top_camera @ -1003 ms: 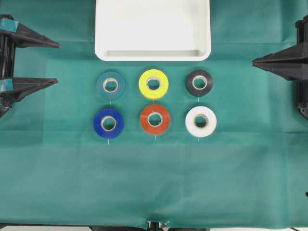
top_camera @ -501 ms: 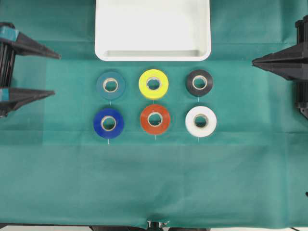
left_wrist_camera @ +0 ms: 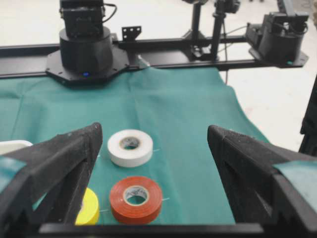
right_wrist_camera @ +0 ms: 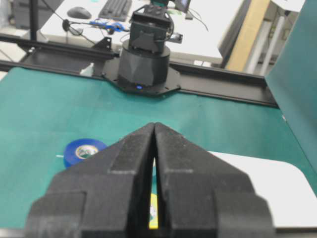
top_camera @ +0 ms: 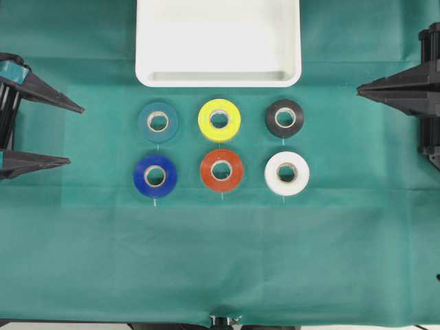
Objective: Place the tape from the fixed location into the white case.
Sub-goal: 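Move the open left gripper over the blue tape roll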
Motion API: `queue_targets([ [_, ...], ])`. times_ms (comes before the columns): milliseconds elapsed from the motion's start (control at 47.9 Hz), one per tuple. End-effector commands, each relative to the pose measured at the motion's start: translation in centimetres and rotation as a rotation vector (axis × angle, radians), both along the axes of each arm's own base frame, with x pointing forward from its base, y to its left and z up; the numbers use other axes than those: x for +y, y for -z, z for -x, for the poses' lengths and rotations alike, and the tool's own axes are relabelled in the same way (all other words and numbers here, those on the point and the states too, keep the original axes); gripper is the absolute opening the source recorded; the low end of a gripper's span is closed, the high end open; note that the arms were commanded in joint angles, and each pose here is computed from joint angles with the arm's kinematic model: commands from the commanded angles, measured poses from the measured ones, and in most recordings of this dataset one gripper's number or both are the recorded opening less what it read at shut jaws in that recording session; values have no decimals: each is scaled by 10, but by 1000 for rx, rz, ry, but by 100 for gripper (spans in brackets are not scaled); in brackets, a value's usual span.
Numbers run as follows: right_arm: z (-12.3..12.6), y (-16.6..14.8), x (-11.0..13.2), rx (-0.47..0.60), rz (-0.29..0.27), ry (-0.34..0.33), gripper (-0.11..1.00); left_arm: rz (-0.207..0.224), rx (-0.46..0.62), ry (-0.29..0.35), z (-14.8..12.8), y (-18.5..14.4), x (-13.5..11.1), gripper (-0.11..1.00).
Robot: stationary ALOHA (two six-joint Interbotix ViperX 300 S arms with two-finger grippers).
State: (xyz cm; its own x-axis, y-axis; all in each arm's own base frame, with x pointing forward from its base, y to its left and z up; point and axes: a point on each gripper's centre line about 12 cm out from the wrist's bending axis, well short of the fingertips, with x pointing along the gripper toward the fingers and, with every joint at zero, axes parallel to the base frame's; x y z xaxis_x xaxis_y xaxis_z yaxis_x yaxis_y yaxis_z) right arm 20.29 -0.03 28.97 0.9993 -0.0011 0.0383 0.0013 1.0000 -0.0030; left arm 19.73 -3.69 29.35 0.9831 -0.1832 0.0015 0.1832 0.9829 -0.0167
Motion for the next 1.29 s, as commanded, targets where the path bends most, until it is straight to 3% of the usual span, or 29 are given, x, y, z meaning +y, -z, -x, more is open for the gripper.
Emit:
queue_targets([
  [0, -3, -11, 0, -29, -1, 2, 0, 5, -27, 5, -2, -11, -1, 97],
  [501, -3, -11, 0, -29, -1, 2, 0, 5, -27, 4, -8, -12, -2, 97],
  [1065, -3, -11, 0, -28, -1, 2, 0, -17, 55, 6, -72, -21, -15, 97],
  [1274, -3, -11, 0, -26, -1, 2, 0, -23, 78, 6, -82, -21, -17, 97],
])
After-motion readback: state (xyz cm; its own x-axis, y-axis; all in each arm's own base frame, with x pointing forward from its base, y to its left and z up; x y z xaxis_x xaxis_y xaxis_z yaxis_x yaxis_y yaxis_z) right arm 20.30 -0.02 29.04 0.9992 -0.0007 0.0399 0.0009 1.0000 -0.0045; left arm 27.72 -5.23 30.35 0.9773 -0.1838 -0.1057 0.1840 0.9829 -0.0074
